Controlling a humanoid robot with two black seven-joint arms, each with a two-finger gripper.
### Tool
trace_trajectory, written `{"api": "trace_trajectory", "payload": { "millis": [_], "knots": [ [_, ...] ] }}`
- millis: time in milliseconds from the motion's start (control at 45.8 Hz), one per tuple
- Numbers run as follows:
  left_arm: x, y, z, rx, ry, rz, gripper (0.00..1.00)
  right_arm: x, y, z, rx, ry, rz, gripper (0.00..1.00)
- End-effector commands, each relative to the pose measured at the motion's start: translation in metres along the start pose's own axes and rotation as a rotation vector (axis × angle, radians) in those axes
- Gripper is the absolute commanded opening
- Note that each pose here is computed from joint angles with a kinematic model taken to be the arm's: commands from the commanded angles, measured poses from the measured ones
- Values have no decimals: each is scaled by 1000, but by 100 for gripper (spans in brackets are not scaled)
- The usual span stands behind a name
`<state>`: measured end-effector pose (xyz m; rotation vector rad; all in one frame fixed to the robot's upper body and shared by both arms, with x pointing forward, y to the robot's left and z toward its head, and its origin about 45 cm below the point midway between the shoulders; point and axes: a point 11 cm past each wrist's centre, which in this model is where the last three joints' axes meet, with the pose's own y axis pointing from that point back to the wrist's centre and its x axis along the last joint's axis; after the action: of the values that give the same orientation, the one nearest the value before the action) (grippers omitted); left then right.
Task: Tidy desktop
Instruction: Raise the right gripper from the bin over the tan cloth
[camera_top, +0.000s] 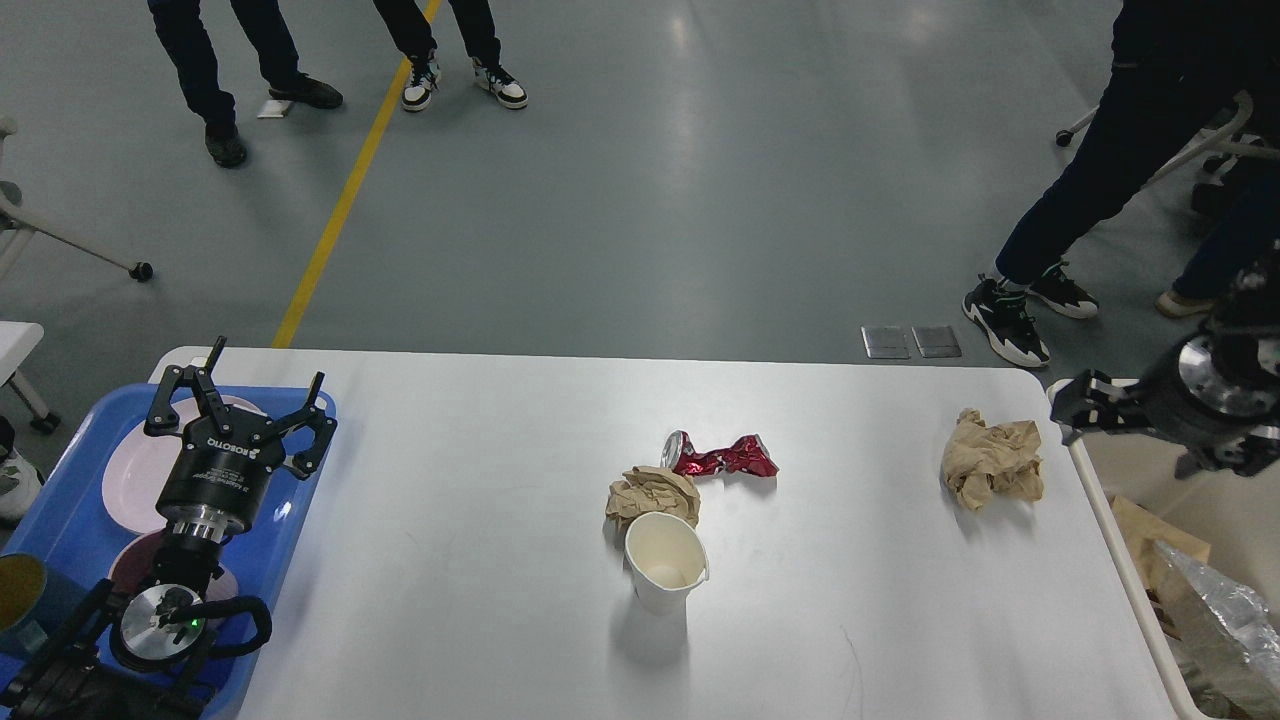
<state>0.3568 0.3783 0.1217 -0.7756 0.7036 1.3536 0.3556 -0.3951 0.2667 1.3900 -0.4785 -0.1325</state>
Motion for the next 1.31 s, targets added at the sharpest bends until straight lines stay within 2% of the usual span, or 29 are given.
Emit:
{"api": "trace_trajectory", "payload": {
  "millis": [0,284,502,1004,1157,1288],
  "knots": [
    [0,0,0,0,0,1,96,-7,53,-40,52,113,-94,100],
    [0,0,0,-2,1,1,96,-36,143,-86,92,301,-157,100],
    [0,0,0,-2,1,1,96,-76,163,-109,122,416,-192,100],
    [0,0,0,0,1,1,96,-58,159,-105,150,355,-70,100],
    [0,0,0,-1,0,1,96,-43,139,-98,155,290,0,100],
    [0,0,0,-2,1,1,96,-26,98,-82,125,214,20,100]
  ]
}}
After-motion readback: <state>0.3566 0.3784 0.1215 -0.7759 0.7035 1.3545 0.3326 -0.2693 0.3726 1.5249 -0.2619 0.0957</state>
